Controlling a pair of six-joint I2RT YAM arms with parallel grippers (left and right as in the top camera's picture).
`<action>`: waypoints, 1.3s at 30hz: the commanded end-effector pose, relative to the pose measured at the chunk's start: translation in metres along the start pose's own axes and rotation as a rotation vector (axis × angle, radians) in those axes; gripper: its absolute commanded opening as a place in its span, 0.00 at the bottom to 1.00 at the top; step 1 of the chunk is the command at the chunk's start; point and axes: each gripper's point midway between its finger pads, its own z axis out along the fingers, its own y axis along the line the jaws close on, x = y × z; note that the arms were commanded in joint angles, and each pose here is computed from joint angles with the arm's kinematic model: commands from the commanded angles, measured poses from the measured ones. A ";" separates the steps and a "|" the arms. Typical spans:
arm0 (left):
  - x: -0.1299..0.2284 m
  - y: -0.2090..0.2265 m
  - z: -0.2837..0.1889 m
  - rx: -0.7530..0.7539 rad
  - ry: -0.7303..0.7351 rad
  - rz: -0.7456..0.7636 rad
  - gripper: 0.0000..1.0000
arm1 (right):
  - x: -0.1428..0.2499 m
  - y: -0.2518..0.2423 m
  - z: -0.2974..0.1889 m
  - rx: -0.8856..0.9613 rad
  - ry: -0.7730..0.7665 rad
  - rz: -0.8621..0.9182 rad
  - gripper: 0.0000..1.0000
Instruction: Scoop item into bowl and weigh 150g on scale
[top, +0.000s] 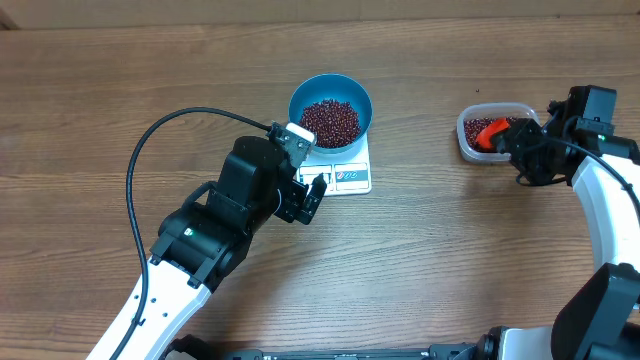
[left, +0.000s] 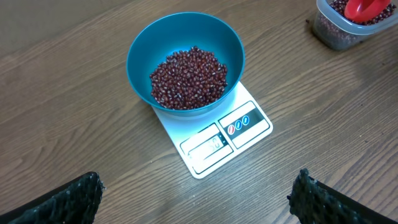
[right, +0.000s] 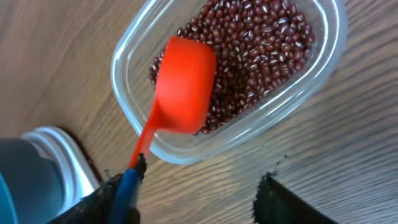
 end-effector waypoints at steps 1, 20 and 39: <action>0.002 0.001 0.001 -0.001 0.005 0.017 0.99 | 0.000 -0.008 0.001 0.046 -0.011 -0.002 0.69; 0.002 0.001 0.001 -0.001 0.005 0.017 1.00 | 0.021 -0.046 -0.005 0.245 0.053 0.019 1.00; 0.002 0.001 0.001 -0.001 0.005 0.017 1.00 | -0.031 0.038 -0.082 0.035 -0.074 -0.495 1.00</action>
